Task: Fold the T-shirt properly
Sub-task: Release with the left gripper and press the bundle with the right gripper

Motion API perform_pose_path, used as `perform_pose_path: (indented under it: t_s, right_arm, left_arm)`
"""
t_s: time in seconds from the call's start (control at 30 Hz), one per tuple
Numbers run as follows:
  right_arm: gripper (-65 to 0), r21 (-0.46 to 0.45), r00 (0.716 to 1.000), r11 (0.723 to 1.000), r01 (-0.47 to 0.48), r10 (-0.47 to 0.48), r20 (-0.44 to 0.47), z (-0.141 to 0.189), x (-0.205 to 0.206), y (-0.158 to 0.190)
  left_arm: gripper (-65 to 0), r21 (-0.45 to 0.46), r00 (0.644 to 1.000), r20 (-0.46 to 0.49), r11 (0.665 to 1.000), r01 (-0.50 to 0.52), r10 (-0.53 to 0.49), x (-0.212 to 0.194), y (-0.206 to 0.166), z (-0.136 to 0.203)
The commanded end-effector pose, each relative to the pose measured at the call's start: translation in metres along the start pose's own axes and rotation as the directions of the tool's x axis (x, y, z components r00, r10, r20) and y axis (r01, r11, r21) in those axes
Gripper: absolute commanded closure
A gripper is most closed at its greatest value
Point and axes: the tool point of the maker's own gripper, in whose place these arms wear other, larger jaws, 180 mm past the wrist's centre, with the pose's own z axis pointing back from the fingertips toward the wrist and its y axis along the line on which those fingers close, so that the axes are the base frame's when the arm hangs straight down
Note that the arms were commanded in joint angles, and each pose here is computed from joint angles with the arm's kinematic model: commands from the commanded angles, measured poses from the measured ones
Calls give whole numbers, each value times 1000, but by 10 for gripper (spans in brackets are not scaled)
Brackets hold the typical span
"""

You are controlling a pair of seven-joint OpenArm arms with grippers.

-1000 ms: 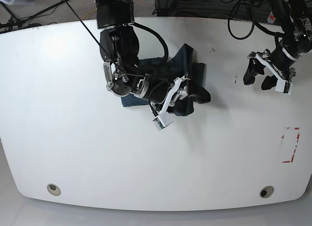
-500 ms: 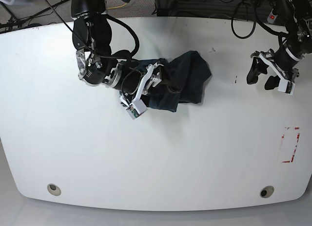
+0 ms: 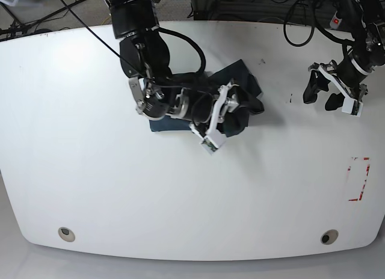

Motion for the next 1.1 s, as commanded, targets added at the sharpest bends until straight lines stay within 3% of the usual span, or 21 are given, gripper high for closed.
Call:
perform_pose_path:
  t_s: [0.0, 0.23, 0.57, 0.9, 1.0, 1.07]
  right_arm:
    - [-468, 36, 999, 999, 1, -3, 33, -14, 24, 11]
    - [-468, -70, 997, 996, 52, -57, -61, -25, 29, -12]
    - [-468, -263, 968, 958, -116, 49, -247, 7, 10, -41]
    - [-468, -286, 963, 939, -191, 123, -239, 38, 7, -39]
    - [-468, -327, 979, 931, -160, 107, -176, 58, 11, -46]
    - [-468, -350, 993, 932, -89, 55, -106, 74, 12, -53]
  left_arm:
    - [-390, -3, 999, 43, 1000, 23, -23, 14, 1, 4]
    - [-390, -3, 999, 45, 1000, 25, -25, 15, 1, 4]
    - [-390, -24, 999, 40, 999, 28, -27, 14, -5, 0]
    - [-390, -43, 999, 39, 999, 27, -25, 13, -11, -4]
    - [-390, -43, 999, 41, 999, 27, -26, 14, -11, -4]
    - [-390, -43, 999, 41, 999, 27, -26, 14, -11, -4]
